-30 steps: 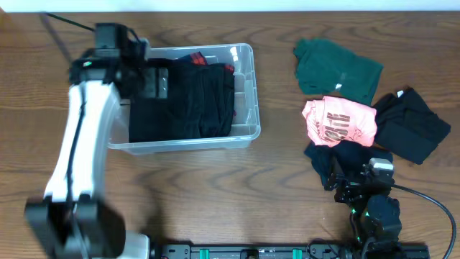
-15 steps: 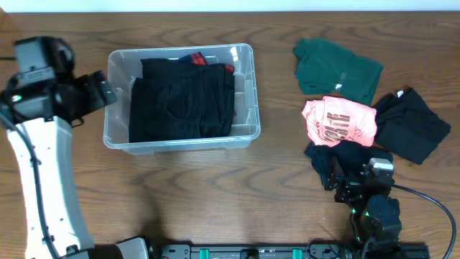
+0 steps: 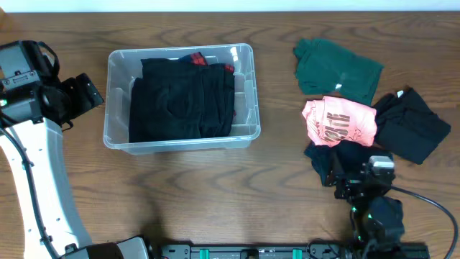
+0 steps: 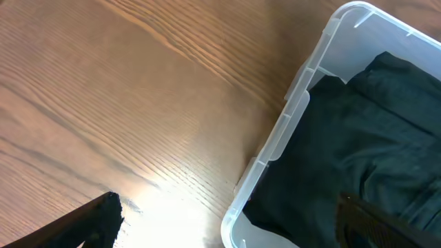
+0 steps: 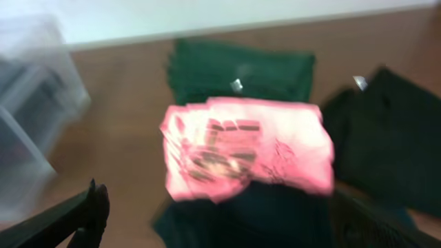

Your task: Pack container

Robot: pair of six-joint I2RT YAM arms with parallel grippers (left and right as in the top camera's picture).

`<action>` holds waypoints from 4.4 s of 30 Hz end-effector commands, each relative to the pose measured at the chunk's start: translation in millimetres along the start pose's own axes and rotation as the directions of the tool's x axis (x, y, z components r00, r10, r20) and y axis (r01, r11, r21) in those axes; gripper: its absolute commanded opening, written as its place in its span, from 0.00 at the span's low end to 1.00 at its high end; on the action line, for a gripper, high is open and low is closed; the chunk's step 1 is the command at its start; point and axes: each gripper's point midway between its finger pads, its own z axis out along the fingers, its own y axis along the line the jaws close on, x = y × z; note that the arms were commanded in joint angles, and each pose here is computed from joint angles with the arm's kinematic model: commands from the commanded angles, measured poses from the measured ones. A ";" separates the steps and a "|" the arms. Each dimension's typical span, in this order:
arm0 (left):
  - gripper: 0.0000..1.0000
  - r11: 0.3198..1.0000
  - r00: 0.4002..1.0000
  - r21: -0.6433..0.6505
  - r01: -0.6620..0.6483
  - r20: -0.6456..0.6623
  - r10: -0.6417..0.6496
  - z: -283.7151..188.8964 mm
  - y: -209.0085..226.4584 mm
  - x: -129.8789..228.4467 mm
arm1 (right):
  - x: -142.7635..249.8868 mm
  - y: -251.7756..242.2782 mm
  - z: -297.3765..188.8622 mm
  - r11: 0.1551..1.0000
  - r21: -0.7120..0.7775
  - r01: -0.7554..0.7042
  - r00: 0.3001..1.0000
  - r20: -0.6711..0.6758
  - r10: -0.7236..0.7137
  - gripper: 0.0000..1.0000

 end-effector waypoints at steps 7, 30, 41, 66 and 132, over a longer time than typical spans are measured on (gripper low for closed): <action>0.98 1.000 1.000 -0.016 0.011 -0.010 -0.011 2.2 3.7 1.9 | -70.5 59.8 -18.1 0.944 -0.328 -0.021 0.968 0.229 0.101 0.99; 0.98 1.000 1.000 -0.016 0.011 -0.010 -0.011 2.2 3.7 1.9 | -147.1 113.3 93.9 0.959 -0.257 -0.119 0.890 -0.455 -0.012 0.99; 0.98 1.000 1.000 -0.016 0.011 -0.010 -0.012 2.2 3.8 1.9 | -138.5 -75.7 112.7 0.856 0.281 -0.435 0.716 -0.469 0.517 0.99; 0.98 1.000 1.000 -0.015 0.011 -0.010 -0.011 2.2 3.6 1.8 | 31.1 -258.2 98.2 0.663 0.526 -0.533 0.368 -0.562 0.741 0.99; 0.98 1.000 1.000 -0.016 0.011 -0.010 -0.012 2.2 3.8 1.9 | 72.4 -248.8 107.8 0.549 0.373 -0.748 0.336 -0.502 0.797 0.13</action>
